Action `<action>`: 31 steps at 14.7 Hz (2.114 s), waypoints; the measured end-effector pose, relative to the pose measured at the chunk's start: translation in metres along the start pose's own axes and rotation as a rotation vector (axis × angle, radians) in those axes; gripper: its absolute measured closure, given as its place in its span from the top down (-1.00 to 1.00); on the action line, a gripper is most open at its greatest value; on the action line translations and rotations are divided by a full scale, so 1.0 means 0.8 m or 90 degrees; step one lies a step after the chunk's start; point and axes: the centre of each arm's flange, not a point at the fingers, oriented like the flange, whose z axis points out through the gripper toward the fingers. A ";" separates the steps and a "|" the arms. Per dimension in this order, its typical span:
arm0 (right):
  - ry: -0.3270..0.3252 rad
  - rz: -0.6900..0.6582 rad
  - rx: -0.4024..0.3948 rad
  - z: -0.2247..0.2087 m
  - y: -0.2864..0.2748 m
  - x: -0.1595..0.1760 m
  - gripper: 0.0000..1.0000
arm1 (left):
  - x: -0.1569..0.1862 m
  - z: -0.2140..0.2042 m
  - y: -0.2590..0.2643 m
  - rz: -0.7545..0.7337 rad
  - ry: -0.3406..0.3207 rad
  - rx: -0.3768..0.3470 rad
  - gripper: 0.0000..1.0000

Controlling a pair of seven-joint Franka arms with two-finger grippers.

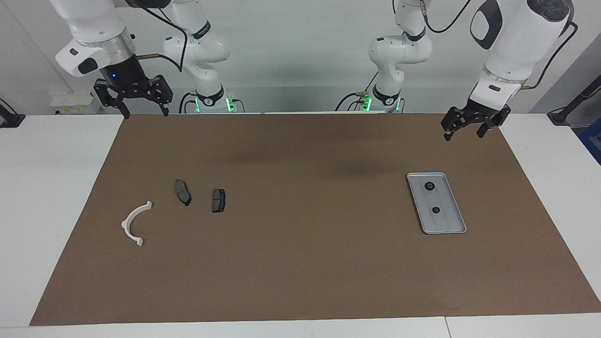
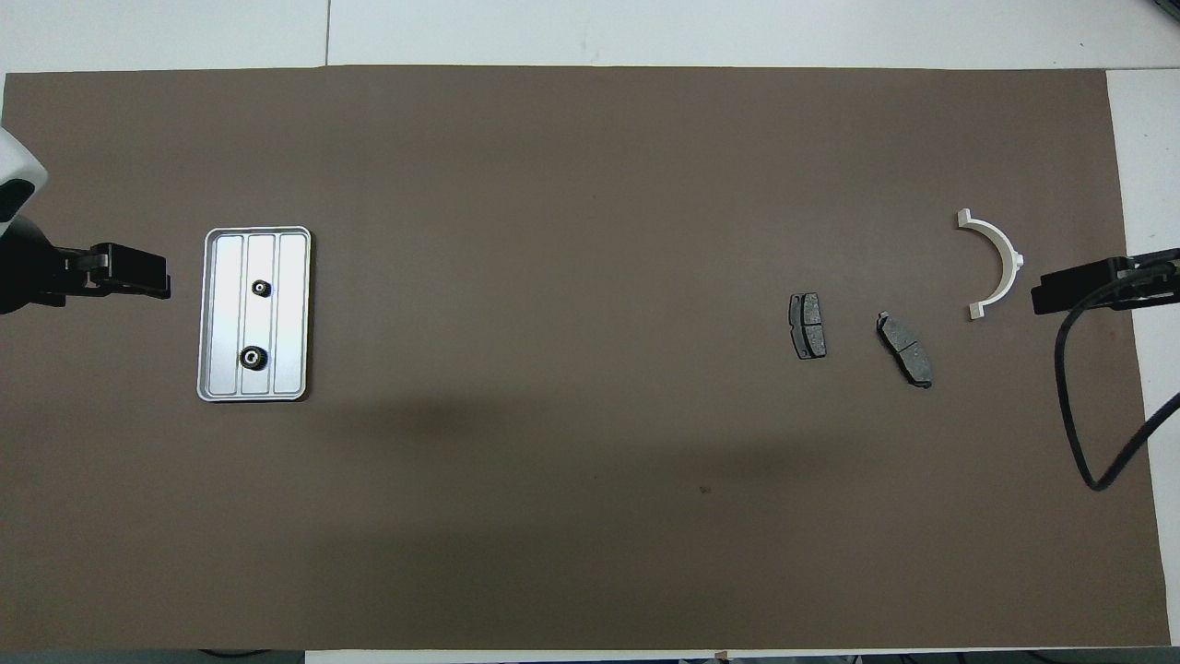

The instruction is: Place bearing gear from tray to pile

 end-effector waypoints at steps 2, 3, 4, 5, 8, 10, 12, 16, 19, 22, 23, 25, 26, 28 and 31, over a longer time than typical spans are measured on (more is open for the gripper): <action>0.000 0.000 0.000 0.000 0.000 0.000 1.00 | 0.000 0.000 0.000 0.002 0.000 0.000 1.00; 0.000 0.000 0.000 0.000 0.000 0.000 1.00 | 0.000 0.000 0.001 0.005 0.000 0.000 1.00; 0.000 0.000 0.000 0.000 0.000 0.000 1.00 | 0.000 0.000 0.002 0.006 -0.001 0.000 1.00; 0.000 0.000 0.000 0.000 0.000 0.000 1.00 | 0.000 0.000 0.002 0.006 0.000 0.000 1.00; 0.000 0.000 0.000 0.000 0.000 0.000 1.00 | 0.000 0.000 0.002 0.005 0.000 0.000 1.00; 0.000 0.000 0.000 0.000 0.000 0.000 1.00 | 0.000 0.003 0.001 -0.006 0.002 0.000 1.00; 0.000 0.000 0.000 0.000 0.000 0.000 1.00 | 0.005 0.014 -0.001 -0.012 0.021 -0.002 1.00; 0.000 0.000 0.000 0.000 0.000 0.000 1.00 | -0.001 0.085 0.001 -0.012 0.036 -0.004 1.00; 0.000 0.000 0.000 0.000 0.000 0.000 1.00 | -0.003 0.135 0.000 -0.012 0.031 -0.004 1.00; 0.000 0.000 0.000 0.000 0.000 0.000 1.00 | -0.006 0.199 -0.021 -0.005 0.020 -0.002 0.70; 0.000 0.000 0.000 0.000 0.000 0.000 1.00 | -0.011 0.220 -0.031 -0.003 0.014 -0.002 0.60; 0.000 0.000 0.000 0.000 0.000 0.000 1.00 | -0.024 0.254 -0.037 -0.003 0.010 -0.003 0.60; 0.000 0.000 0.000 0.000 0.000 0.000 1.00 | -0.031 0.268 -0.037 -0.003 0.008 -0.003 0.60; -0.001 0.000 0.000 0.000 0.000 0.000 1.00 | -0.037 0.294 -0.036 -0.003 0.000 -0.004 0.57; -0.001 0.000 0.000 0.001 0.000 0.000 1.00 | -0.035 0.333 -0.034 -0.001 -0.015 -0.005 0.40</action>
